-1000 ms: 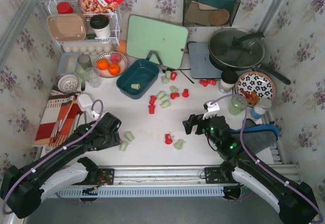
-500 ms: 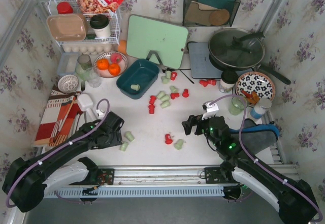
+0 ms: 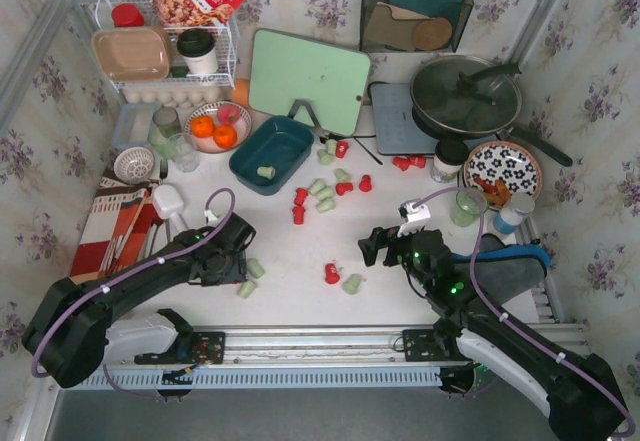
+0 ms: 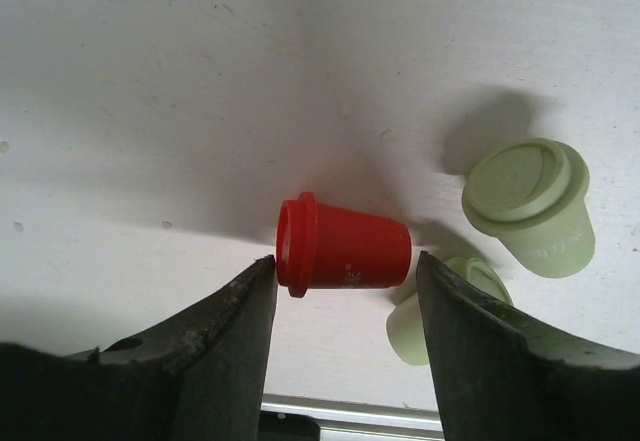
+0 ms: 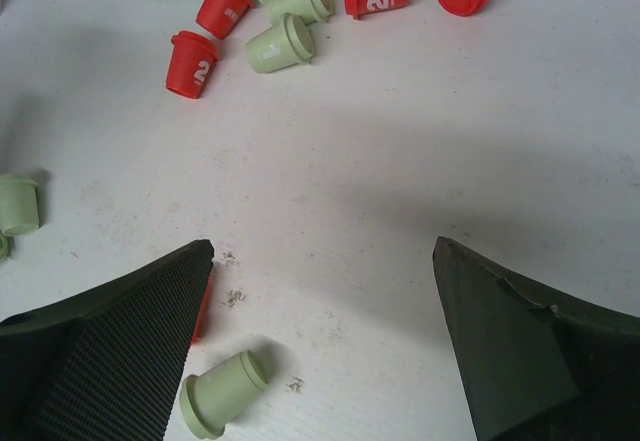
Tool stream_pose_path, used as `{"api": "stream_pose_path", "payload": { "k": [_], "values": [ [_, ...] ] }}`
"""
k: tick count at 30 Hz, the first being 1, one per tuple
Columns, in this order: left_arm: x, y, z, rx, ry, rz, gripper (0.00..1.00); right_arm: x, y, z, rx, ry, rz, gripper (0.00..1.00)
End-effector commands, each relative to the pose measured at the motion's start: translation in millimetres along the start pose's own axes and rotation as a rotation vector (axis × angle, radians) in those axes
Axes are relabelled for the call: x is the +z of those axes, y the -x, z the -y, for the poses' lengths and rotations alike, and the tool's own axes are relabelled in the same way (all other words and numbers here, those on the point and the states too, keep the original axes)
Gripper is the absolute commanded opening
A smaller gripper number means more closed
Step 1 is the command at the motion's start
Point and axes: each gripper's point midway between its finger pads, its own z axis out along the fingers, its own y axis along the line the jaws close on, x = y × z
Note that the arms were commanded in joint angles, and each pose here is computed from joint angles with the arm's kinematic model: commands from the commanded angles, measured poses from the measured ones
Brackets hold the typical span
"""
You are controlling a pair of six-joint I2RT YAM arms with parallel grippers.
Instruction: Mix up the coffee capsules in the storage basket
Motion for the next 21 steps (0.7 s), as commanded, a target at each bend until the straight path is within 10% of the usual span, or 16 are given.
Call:
{"api": "stream_pose_path", "payload": {
  "k": [1, 21],
  "values": [
    [0, -1, -1, 0.001, 0.008, -0.008, 0.57, 2, 8, -3, -0.004, 0.014, 0.035, 1.0],
    [-27, 39, -4, -0.036, -0.045, 0.236, 0.28, 6, -4, 0, -0.006, 0.014, 0.014, 1.0]
  ]
}}
